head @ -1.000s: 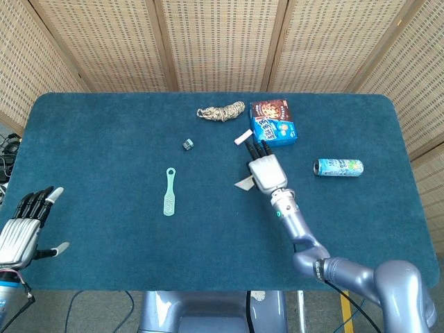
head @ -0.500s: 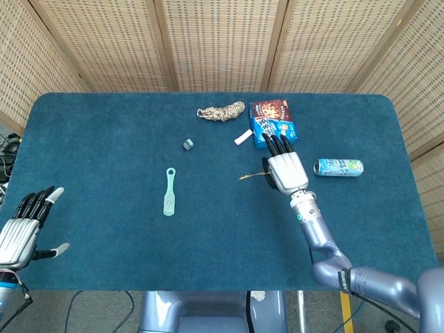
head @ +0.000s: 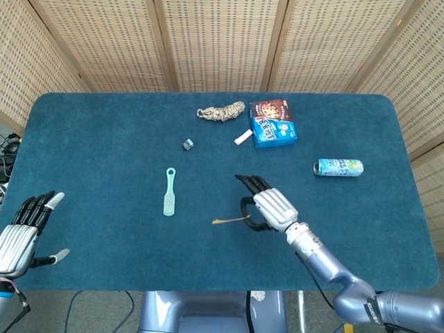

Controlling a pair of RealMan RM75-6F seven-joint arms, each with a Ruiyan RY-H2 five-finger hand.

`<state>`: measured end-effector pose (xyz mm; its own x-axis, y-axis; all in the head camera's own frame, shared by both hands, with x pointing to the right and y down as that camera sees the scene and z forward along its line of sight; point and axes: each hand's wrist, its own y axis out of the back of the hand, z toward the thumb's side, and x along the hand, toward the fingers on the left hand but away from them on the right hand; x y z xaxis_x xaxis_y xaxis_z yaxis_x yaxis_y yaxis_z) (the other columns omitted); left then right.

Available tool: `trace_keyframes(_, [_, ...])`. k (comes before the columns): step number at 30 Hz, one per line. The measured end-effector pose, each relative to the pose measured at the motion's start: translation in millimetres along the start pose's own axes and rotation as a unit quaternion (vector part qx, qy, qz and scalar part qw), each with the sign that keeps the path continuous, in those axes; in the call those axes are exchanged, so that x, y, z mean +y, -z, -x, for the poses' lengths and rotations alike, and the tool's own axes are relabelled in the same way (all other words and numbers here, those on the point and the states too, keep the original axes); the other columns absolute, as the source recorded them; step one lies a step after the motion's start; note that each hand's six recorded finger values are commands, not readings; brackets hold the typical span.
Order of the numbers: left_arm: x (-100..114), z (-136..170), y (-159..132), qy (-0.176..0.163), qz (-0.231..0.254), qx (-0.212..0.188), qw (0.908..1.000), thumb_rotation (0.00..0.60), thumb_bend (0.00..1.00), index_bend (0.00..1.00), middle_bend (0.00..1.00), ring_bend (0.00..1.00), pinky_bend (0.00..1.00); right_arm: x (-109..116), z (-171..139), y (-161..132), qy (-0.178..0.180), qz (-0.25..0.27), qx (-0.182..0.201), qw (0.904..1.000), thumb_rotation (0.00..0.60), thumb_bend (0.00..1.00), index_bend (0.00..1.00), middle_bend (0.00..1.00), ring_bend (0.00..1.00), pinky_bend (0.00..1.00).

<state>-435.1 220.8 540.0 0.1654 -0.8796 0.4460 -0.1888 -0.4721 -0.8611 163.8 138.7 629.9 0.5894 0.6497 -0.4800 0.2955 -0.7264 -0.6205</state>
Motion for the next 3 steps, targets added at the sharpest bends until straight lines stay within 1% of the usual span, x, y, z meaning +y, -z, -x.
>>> trace_keyframes(3, [-0.1, 0.4, 0.3, 0.001, 0.0, 0.0, 1.0, 0.6, 0.0, 0.0, 0.0, 0.0, 0.0, -9.0, -4.0, -3.0, -0.018, 0.011, 0.005, 0.9998, 0.6, 0.53, 0.68, 0.05, 0.0, 0.0])
